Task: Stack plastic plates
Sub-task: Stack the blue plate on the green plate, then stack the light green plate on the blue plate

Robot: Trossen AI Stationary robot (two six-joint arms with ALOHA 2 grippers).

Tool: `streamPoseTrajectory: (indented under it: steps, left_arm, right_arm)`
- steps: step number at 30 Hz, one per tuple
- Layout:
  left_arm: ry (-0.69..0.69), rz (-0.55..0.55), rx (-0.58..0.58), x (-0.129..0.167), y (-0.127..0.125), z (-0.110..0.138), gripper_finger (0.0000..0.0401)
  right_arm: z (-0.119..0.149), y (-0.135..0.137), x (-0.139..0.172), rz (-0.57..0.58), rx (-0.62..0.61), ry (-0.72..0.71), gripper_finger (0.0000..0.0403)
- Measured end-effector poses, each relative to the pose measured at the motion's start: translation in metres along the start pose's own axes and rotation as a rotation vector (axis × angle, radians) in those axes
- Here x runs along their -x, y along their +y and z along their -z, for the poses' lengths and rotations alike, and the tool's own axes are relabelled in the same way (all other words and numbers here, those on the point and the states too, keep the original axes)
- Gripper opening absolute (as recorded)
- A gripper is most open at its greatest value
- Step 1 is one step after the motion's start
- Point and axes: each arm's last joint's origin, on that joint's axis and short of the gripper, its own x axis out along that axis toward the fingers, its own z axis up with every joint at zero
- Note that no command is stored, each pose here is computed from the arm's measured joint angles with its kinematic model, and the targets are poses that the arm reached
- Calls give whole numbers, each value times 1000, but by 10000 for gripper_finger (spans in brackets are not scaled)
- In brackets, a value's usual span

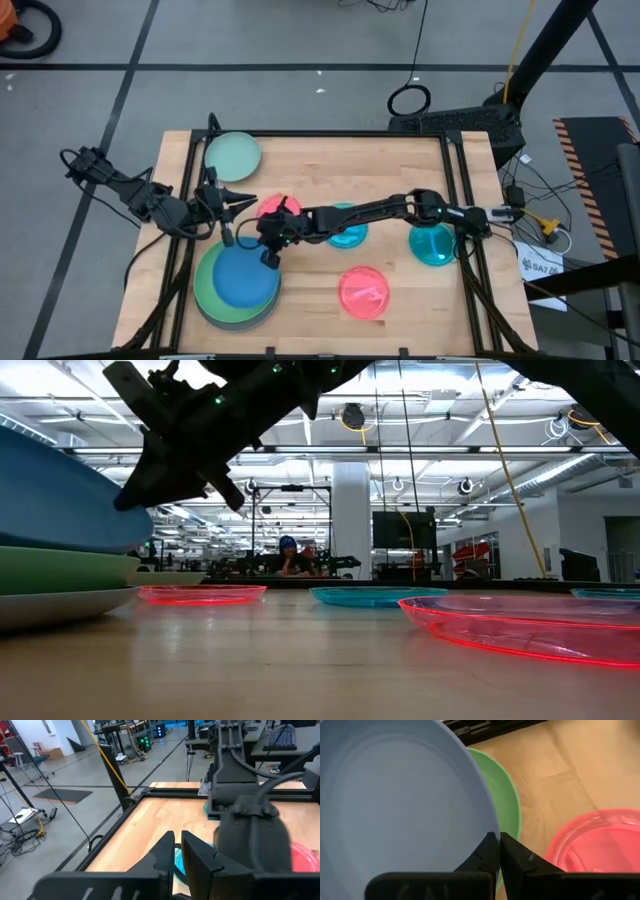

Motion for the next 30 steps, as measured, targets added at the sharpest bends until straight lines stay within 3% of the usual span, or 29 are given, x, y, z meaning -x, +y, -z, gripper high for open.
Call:
streamPoseTrajectory:
  steps: [19,30]
  left_arm:
    - [1,0,-4,0,0,0,42]
    - [1,0,-4,0,0,0,42]
  right_arm:
    - [0,1,0,0,17,-4,80]
    - [-18,4,25,-4,127,-28,100]
